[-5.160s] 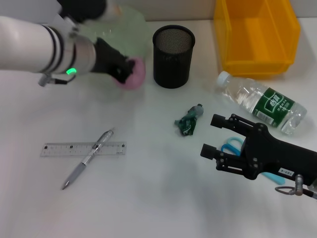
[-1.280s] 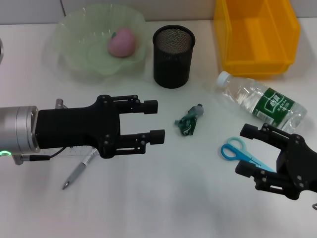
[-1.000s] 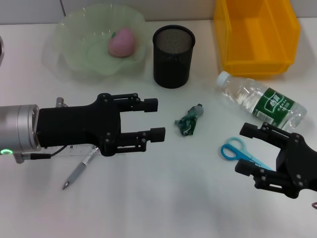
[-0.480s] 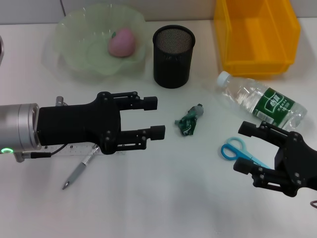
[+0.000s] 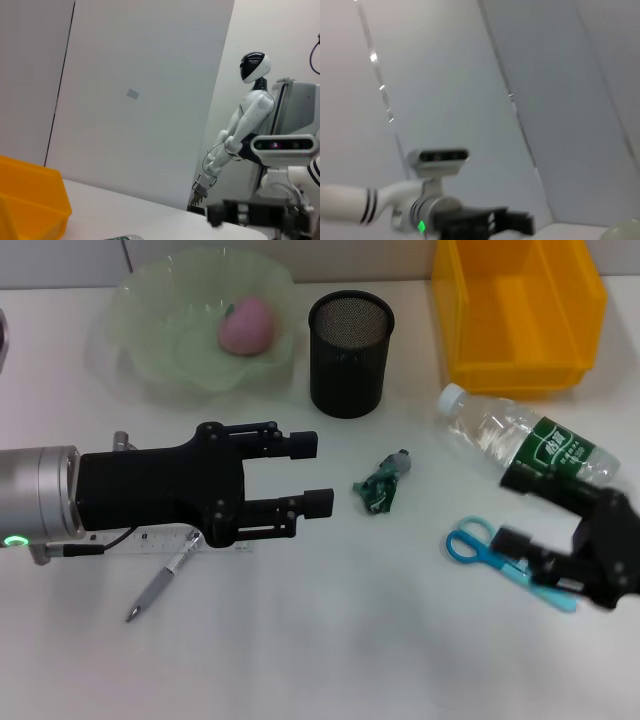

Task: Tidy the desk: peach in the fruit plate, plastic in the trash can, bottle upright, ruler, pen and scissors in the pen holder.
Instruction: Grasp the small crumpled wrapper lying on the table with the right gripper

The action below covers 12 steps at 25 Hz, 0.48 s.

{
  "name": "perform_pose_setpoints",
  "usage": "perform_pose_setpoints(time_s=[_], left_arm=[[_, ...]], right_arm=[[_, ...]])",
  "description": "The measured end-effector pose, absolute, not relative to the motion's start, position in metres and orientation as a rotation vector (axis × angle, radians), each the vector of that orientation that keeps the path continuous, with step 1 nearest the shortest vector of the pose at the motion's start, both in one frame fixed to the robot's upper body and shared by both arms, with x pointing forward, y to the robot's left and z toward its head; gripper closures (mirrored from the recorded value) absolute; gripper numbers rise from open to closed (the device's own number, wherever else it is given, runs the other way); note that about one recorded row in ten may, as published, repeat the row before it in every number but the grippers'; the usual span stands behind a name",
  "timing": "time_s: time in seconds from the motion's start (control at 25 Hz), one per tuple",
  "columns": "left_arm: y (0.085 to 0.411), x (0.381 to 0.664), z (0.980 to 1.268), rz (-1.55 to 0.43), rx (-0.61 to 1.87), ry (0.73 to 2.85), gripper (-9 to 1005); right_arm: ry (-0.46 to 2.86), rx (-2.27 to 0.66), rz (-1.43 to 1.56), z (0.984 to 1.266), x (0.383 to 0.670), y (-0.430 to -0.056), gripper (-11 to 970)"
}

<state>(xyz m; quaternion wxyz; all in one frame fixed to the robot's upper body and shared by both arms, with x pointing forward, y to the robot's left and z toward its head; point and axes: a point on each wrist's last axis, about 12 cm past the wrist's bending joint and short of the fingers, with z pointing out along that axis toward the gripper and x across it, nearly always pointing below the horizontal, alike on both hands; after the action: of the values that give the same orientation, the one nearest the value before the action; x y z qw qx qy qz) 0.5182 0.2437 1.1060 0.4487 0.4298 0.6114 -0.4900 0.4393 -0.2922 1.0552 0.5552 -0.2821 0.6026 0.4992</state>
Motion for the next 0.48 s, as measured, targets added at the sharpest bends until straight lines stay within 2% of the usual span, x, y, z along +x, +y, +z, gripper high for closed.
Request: perform_pose_setpoints(time_s=[0.16, 0.32, 0.4, 0.48], left_arm=[[0.244, 0.518, 1.106, -1.212, 1.064, 1.513, 329], [0.244, 0.518, 1.106, -1.210, 1.064, 1.514, 330], [0.244, 0.518, 1.106, -1.209, 1.064, 1.516, 329], [0.245, 0.518, 1.105, -1.209, 1.061, 1.519, 329]], right_arm=[[1.463, -0.579, 1.190, 1.076, 0.453, -0.315, 136], [1.569, -0.556, 1.181, 1.110, 0.471, -0.342, 136], [1.690, -0.586, 1.133, 1.136, 0.482, -0.353, 136], [1.720, -0.606, 1.118, 1.143, 0.484, -0.354, 136]])
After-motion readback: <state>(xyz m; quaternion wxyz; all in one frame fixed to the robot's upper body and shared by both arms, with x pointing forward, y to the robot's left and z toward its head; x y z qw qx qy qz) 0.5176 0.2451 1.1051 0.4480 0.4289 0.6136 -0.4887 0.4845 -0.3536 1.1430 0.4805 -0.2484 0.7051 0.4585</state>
